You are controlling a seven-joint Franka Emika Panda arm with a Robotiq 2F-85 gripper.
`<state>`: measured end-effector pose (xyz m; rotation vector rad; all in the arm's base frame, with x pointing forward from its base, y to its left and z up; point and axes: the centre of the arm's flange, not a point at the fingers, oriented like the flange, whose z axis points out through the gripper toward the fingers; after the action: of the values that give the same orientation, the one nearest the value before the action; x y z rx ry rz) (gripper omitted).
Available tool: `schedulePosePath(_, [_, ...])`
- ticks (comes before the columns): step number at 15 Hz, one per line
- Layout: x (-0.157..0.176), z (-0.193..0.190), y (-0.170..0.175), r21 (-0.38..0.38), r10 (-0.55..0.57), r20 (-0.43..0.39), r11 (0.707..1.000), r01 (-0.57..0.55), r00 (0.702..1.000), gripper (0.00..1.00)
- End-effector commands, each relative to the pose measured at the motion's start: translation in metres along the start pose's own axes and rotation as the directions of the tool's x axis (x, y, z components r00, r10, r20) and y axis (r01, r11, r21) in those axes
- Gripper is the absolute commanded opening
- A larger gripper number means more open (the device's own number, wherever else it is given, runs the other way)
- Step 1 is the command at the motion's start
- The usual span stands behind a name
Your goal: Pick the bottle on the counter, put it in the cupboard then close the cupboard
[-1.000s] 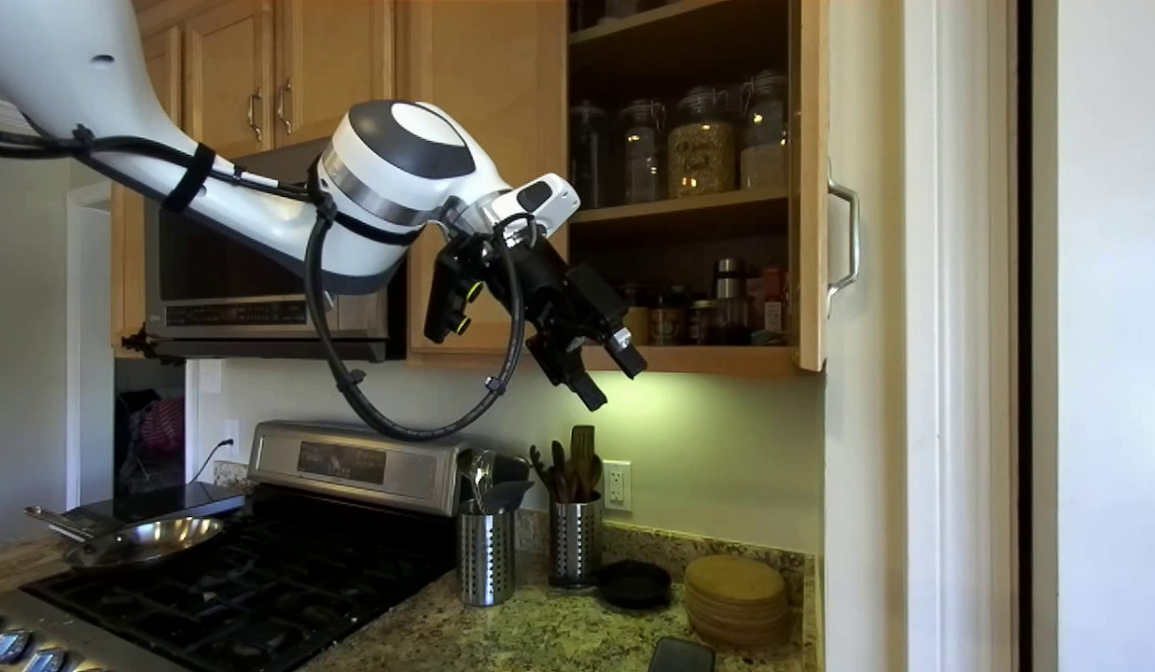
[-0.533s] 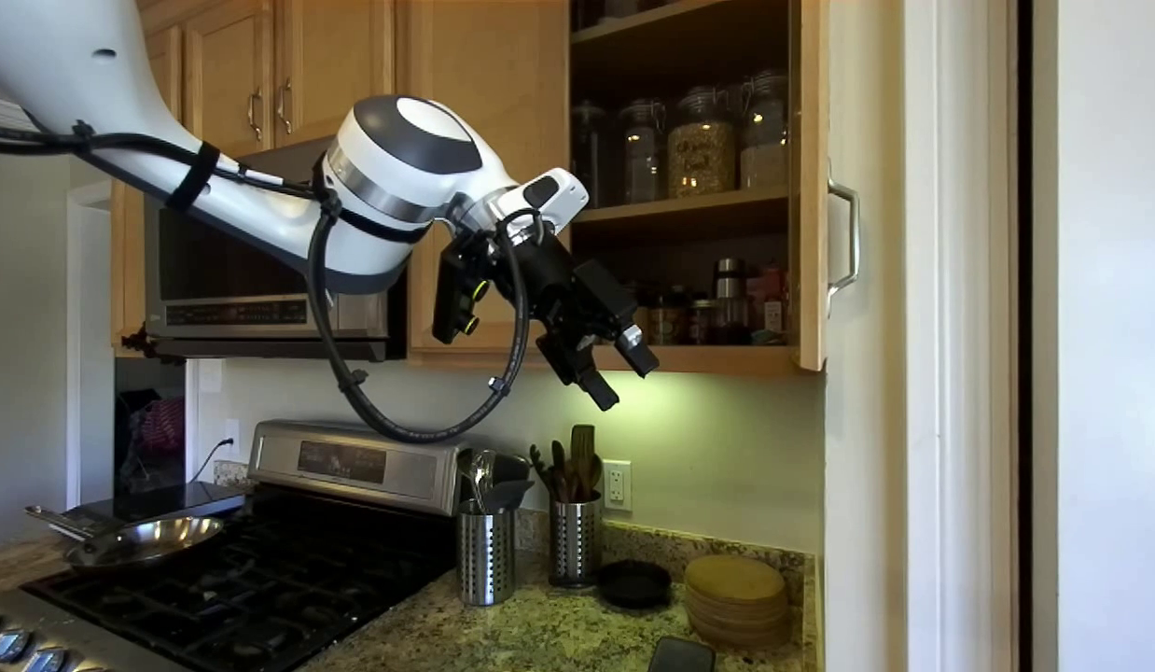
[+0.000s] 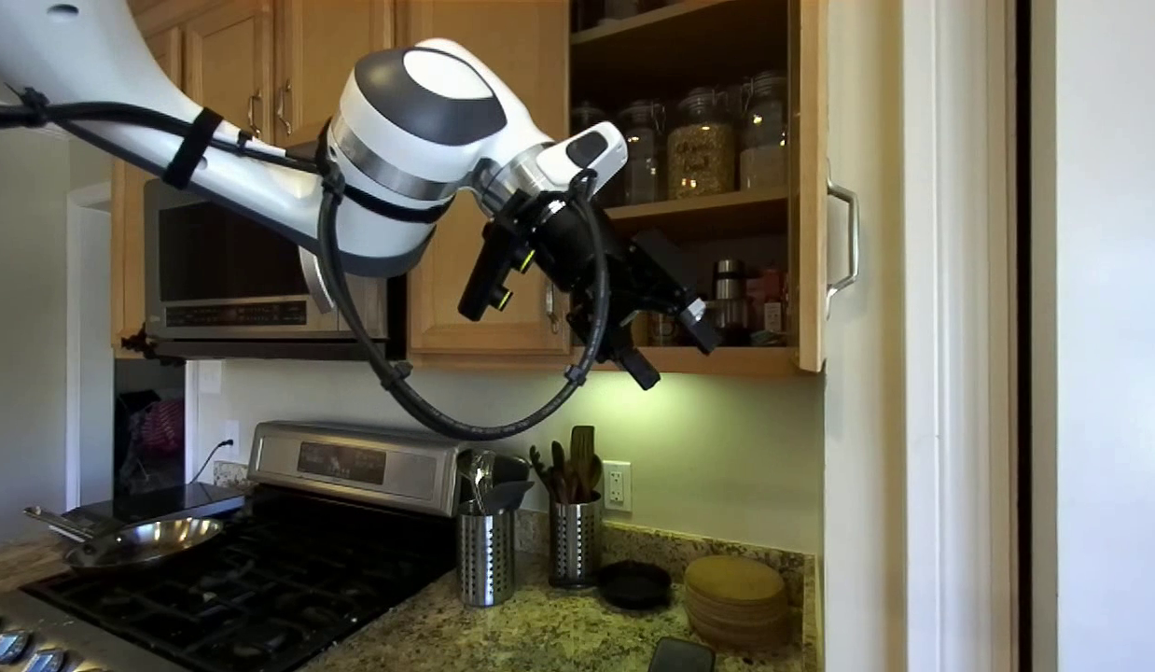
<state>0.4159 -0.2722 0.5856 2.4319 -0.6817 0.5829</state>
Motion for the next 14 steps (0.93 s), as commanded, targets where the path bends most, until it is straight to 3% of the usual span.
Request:
schedulePosePath(1, [-0.013, -0.003, 0.052, 0.076, -0.007, -0.037, 0.997, 0.01, 0.999, 1.0])
schedulePosePath(10, [-0.015, 0.031, 0.116, 0.184, 0.043, -0.085, 0.983, -0.027, 0.995, 1.0])
schedulePosePath(14, [-0.008, 0.065, 0.129, 0.285, 0.06, -0.096, 0.958, -0.031, 0.994, 1.0])
